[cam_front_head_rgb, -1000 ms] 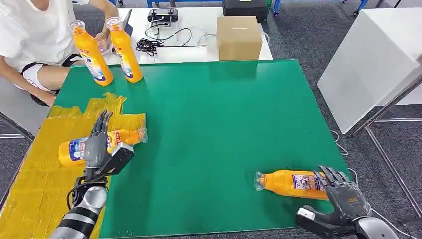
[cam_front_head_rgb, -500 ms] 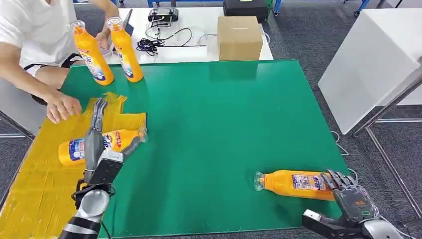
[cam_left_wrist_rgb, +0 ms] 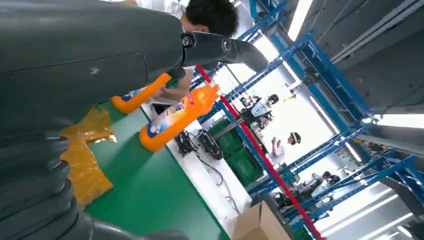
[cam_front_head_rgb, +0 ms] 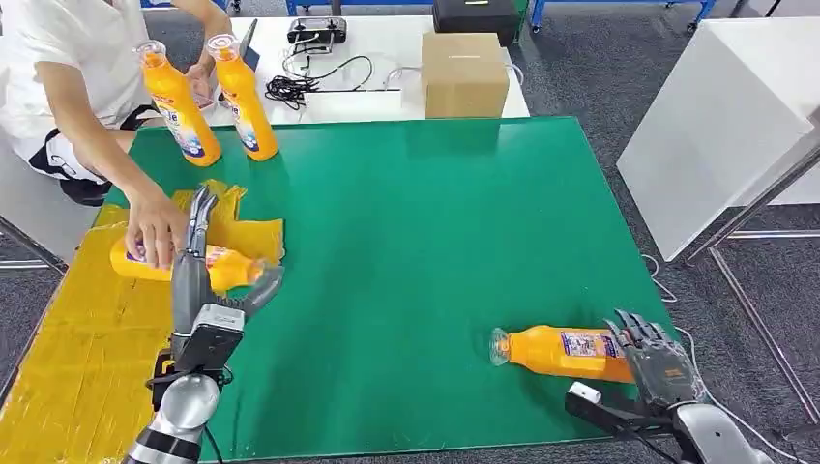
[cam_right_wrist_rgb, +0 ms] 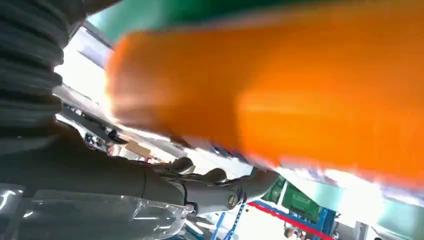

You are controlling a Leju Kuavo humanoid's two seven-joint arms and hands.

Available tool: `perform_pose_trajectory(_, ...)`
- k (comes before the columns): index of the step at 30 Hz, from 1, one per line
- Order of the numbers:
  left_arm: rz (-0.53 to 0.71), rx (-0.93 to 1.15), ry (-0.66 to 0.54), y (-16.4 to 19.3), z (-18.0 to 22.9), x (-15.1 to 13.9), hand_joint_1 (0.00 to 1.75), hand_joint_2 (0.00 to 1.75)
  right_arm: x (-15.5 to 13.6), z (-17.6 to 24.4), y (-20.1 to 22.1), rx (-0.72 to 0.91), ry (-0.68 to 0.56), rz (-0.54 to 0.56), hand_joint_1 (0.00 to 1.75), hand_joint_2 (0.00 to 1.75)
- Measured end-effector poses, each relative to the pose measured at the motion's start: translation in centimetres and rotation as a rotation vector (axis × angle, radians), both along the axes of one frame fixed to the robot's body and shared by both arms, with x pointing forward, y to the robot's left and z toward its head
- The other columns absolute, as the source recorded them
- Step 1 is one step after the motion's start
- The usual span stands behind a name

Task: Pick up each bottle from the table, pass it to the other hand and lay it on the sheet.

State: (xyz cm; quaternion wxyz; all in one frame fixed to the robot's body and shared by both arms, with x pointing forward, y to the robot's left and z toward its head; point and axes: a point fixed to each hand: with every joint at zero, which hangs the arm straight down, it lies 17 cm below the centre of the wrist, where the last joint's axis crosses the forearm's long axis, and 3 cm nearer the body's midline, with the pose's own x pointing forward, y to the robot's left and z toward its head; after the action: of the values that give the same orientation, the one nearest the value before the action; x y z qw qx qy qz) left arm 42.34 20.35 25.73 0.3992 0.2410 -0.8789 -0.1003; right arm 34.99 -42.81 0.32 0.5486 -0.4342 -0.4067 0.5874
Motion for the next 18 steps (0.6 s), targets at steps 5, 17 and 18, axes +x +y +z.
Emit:
perform_pose_trajectory(5,-0.026,-0.007,-0.010,-1.0,0.3,-0.2,0.00,1.75,1.8,-1.3,-0.3,-0.009,-0.012,-0.036,0.52,1.75)
perform_pose_trajectory(17,-0.071,-0.050,-0.023,-1.9,1.0,-0.1,0.00,1.75,3.8,-4.0,-1.1,0.000,0.057,-0.068,1.75,1.75)
perform_pose_trajectory(18,-0.073,-0.053,-0.025,-1.9,1.1,0.0,0.00,1.75,3.9,-4.2,-1.2,0.001,0.067,-0.068,1.75,1.75)
